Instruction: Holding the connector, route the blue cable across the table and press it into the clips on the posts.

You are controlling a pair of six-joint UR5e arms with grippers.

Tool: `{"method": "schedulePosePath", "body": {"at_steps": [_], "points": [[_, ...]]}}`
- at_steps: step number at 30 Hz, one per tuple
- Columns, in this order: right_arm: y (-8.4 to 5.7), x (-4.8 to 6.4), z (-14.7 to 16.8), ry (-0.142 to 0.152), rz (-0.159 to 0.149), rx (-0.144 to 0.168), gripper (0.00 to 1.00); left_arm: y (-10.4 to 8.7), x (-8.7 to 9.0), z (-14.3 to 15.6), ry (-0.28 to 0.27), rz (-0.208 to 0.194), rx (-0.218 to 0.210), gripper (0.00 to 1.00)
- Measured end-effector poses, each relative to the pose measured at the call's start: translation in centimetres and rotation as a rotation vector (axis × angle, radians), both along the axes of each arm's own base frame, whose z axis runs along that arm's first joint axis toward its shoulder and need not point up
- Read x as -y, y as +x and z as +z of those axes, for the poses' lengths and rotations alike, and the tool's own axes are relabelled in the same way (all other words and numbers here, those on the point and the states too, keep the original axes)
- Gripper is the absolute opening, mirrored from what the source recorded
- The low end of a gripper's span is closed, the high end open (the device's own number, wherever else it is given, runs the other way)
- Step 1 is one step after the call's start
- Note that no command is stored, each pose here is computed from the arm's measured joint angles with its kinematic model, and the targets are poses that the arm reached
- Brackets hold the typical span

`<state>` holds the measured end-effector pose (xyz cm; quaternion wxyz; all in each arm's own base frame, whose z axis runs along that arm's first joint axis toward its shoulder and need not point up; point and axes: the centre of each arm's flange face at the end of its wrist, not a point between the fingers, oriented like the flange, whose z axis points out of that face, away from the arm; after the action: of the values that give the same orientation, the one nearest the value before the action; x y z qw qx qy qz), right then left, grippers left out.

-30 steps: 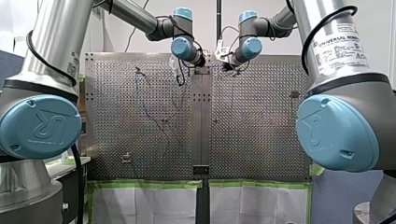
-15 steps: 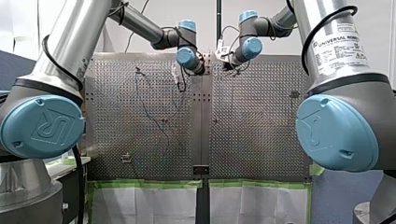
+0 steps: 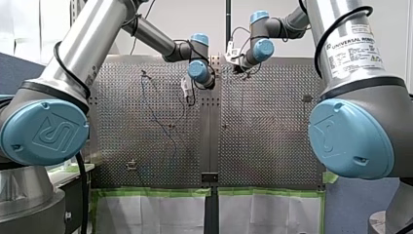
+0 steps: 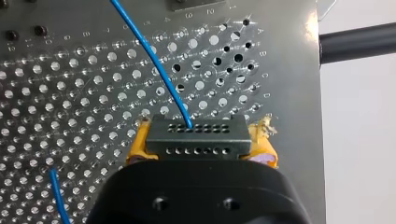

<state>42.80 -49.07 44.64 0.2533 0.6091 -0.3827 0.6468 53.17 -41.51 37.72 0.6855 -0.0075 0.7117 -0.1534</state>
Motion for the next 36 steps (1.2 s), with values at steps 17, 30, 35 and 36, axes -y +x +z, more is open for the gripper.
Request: {"method": "schedulePosePath", "body": {"at_steps": [17, 30, 35, 36], "points": [[-0.2, 0.2, -0.1, -0.001, -0.005, -0.003, 0.00, 0.8, 0.5, 2.7, -0.048, 0.071, 0.095, 0.12], [-0.4, 0.5, -0.2, -0.001, -0.009, -0.004, 0.00, 0.7, 0.6, 2.8, -0.051, 0.077, 0.097, 0.00], [-0.4, 0.5, -0.2, 0.001, -0.010, -0.005, 0.00, 0.6, 0.7, 2.8, -0.050, 0.073, 0.093, 0.00], [-0.5, 0.5, -0.2, 0.001, -0.010, -0.005, 0.00, 0.5, 0.8, 2.8, -0.050, 0.072, 0.093, 0.00]]}}
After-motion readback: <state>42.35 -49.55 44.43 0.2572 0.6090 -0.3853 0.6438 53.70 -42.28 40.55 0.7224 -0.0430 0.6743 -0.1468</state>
